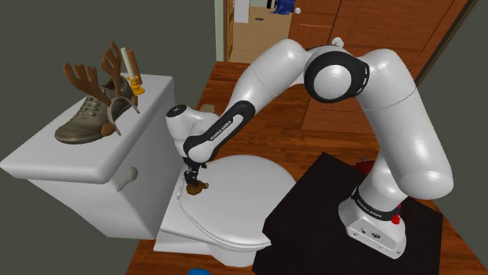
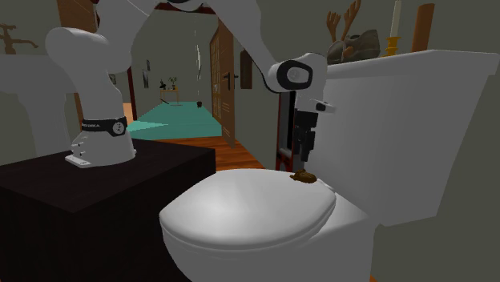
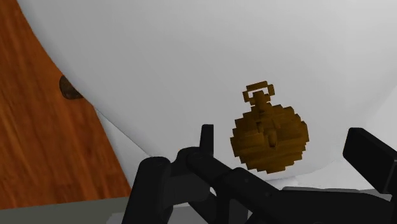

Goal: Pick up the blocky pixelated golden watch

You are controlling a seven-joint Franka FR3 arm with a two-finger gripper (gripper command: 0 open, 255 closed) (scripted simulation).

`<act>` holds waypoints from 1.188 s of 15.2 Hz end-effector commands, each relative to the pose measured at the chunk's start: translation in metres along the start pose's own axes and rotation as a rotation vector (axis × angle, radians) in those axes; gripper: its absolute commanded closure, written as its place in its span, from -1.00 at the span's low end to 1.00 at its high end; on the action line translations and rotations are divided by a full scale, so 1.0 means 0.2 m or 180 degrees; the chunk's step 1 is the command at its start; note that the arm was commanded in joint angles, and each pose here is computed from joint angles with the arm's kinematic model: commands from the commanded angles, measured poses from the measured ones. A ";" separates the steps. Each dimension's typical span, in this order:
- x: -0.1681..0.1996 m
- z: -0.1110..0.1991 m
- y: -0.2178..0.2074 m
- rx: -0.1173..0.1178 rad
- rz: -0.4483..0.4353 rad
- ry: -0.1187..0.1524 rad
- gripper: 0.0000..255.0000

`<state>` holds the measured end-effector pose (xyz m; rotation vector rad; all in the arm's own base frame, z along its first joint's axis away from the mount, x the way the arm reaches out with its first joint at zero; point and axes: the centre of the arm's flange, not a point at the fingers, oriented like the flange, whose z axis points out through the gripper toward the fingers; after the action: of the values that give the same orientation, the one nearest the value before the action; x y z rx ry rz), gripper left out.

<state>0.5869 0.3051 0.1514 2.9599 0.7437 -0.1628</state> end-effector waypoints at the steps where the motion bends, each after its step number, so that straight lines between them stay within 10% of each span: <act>1: 0.03 0.07 -0.02 -0.0002 -0.0017 -0.0005 -1.00; 9: 0.05 0.24 -0.03 -0.0002 -0.0017 -0.0005 -1.00; 10: 0.05 0.25 -0.03 -0.0002 -0.0017 -0.0005 1.00; 18: 0.05 0.24 -0.03 -0.0002 -0.0017 -0.0005 1.00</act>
<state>0.5890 0.3096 0.1018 2.9571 0.7517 -0.1645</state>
